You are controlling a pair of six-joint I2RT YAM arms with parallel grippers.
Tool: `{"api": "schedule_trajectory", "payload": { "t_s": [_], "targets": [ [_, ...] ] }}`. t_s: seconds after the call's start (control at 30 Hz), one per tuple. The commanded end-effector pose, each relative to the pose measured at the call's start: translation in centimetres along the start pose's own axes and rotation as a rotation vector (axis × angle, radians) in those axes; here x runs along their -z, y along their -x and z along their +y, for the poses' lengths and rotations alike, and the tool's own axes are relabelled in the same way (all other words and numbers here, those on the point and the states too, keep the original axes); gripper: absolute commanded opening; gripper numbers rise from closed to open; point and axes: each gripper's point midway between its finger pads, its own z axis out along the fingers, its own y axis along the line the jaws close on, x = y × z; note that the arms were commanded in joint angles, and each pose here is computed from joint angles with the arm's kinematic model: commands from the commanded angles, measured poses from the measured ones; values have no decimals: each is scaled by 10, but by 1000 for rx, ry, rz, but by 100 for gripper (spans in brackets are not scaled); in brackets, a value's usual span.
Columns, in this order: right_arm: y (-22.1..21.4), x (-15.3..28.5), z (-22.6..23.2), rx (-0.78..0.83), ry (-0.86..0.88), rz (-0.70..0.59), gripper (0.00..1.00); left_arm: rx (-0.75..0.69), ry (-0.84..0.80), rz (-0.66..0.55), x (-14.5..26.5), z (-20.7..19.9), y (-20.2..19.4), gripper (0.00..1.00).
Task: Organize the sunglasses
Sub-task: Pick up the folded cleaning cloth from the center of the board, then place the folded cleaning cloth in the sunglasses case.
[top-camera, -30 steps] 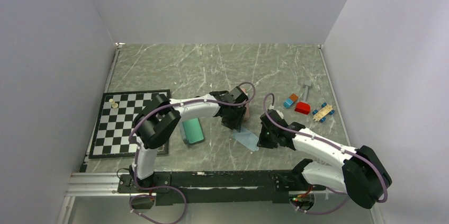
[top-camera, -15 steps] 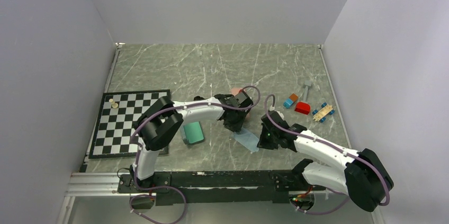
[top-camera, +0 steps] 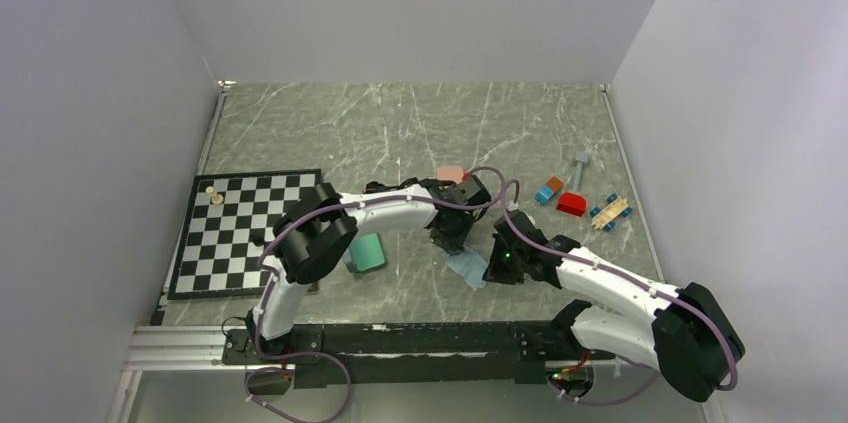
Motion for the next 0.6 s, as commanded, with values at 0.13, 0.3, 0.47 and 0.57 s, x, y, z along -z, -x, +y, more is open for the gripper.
{"api": "schedule_trajectory", "payload": {
  "t_s": [0.13, 0.3, 0.47, 0.57],
  "targets": [
    [12, 17, 87, 36, 280, -23, 0, -47, 192, -160, 58, 47, 19, 0],
    [9, 10, 135, 104, 318, -32, 0, -45, 277, -214, 91, 82, 15, 0],
    [16, 4, 185, 162, 337, -98, 0, -108, 351, -228, 117, 116, -2, 0],
    [21, -1, 212, 157, 365, -124, 0, -112, 403, -256, 135, 135, -4, 0]
  ]
}}
